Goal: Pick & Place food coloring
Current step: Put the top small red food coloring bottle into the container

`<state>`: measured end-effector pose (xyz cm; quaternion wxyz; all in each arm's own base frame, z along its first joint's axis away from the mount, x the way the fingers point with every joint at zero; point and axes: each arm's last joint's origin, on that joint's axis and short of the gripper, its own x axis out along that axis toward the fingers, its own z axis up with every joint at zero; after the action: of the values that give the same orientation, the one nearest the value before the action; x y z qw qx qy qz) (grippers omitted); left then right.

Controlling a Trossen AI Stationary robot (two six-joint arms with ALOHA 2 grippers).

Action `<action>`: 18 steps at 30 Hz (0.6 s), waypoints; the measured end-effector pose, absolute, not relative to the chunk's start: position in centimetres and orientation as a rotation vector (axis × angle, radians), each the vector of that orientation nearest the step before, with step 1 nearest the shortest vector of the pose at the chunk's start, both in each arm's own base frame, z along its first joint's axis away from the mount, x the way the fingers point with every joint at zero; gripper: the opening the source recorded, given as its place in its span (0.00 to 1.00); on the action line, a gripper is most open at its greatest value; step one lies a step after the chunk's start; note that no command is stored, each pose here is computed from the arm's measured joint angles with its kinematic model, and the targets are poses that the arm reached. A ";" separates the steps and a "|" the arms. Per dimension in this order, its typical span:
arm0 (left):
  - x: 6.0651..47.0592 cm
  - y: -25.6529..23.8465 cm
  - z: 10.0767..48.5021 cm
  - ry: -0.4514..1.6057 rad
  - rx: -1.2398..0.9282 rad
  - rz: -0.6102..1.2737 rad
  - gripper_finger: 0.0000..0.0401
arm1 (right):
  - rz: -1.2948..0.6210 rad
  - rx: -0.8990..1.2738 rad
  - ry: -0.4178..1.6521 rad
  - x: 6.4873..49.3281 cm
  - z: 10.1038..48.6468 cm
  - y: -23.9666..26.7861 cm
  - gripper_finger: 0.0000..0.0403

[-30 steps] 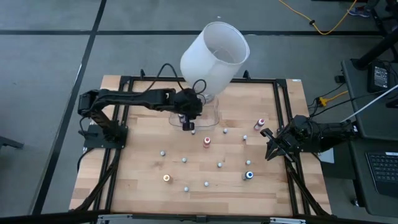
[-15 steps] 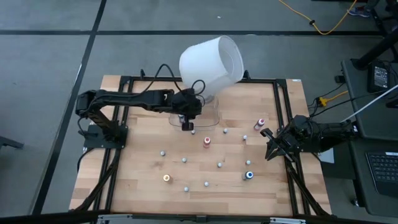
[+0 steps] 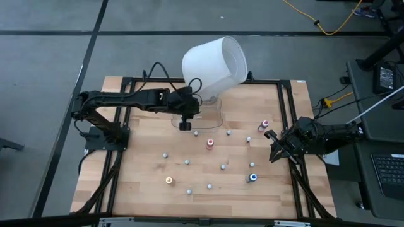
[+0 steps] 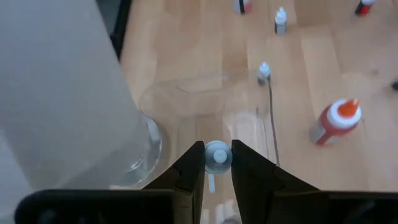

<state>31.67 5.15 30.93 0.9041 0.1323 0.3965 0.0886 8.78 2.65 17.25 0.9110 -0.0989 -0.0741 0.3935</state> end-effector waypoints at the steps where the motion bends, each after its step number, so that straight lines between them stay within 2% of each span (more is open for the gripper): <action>1: 31.8 5.1 30.4 0.829 0.283 0.172 0.16 | 0.811 -0.204 -0.153 8.8 17.3 2.6 0.11; 18: 32.7 4.2 26.0 0.906 0.470 0.016 0.16 | 0.811 -0.204 -0.153 8.8 17.3 2.6 0.11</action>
<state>32.71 4.15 26.00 0.8725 0.2248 0.4338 0.0076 8.78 2.64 17.26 0.9110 -0.0989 -0.0743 0.3934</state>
